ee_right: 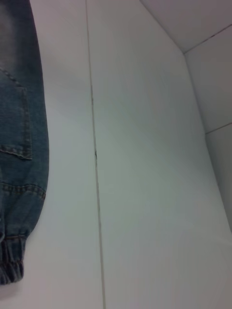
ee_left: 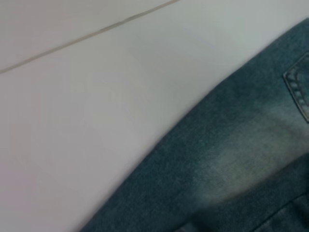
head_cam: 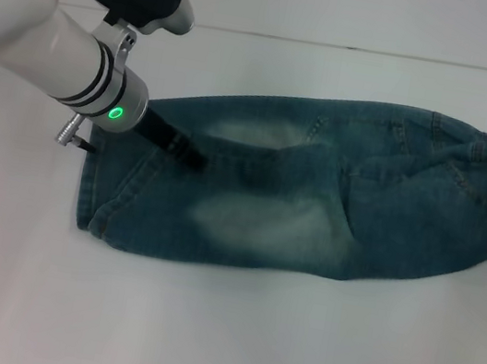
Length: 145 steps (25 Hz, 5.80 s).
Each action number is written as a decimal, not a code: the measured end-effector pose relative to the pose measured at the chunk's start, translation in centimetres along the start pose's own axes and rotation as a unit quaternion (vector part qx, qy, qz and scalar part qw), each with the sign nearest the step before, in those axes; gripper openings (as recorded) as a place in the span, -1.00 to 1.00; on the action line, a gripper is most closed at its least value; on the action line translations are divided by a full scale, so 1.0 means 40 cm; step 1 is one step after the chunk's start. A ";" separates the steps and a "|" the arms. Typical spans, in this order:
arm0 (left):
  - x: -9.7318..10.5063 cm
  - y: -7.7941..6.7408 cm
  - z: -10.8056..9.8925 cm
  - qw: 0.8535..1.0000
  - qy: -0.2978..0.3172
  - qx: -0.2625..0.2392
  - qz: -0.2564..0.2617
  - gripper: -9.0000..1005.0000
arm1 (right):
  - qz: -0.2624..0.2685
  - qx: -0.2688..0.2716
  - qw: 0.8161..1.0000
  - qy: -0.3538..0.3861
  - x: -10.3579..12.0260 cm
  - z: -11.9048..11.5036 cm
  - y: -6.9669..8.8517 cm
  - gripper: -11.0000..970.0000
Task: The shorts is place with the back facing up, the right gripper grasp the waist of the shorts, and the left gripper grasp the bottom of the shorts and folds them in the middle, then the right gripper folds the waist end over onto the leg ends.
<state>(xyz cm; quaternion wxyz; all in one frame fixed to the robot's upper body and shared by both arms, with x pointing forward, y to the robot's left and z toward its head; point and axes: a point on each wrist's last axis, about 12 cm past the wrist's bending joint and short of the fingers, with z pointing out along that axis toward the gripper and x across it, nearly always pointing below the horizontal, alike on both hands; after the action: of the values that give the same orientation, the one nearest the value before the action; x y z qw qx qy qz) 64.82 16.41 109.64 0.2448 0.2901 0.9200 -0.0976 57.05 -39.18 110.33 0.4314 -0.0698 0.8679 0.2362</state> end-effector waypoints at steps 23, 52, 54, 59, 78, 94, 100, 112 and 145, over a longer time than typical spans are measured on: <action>-0.004 0.008 -0.007 1.000 -0.001 -0.002 -0.011 -0.76 | -0.001 -0.003 1.000 0.002 0.001 0.005 0.005 -0.82; 0.066 0.141 -0.073 0.992 0.003 -0.071 -0.102 -0.89 | -0.028 -0.060 0.997 0.025 -0.031 0.079 0.076 -0.81; 0.066 0.147 -0.077 0.992 0.002 -0.074 -0.103 -0.89 | -0.028 -0.057 0.998 0.025 -0.034 0.083 0.076 -0.81; 0.054 0.156 -0.089 0.992 -0.010 -0.082 -0.100 -0.89 | -0.024 -0.041 0.998 0.028 -0.039 0.091 0.068 -0.81; -0.009 0.148 -0.098 0.990 -0.049 -0.099 -0.082 -0.89 | -0.073 0.022 0.996 0.039 -0.078 0.144 0.067 -0.80; 0.006 0.109 -0.052 0.989 -0.067 -0.102 -0.080 -0.89 | -0.105 0.049 0.991 0.063 -0.066 0.191 0.080 -0.72; 0.004 0.100 -0.040 0.988 -0.079 -0.105 -0.086 -0.90 | -0.094 0.066 0.992 0.054 -0.065 0.188 0.072 -0.48; 0.001 0.098 -0.039 0.987 -0.082 -0.107 -0.092 0.13 | -0.091 0.077 0.992 0.039 -0.077 0.184 0.068 0.43; 0.013 0.086 -0.033 0.992 -0.053 -0.098 -0.066 0.86 | -0.026 0.070 0.997 0.032 -0.051 0.133 0.066 0.93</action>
<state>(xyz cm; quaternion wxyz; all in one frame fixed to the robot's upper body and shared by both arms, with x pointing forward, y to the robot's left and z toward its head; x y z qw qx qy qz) 65.95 19.89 110.39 0.3139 0.1978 0.9279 -0.0379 61.25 -34.53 110.08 0.4129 -0.0691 0.8938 0.1609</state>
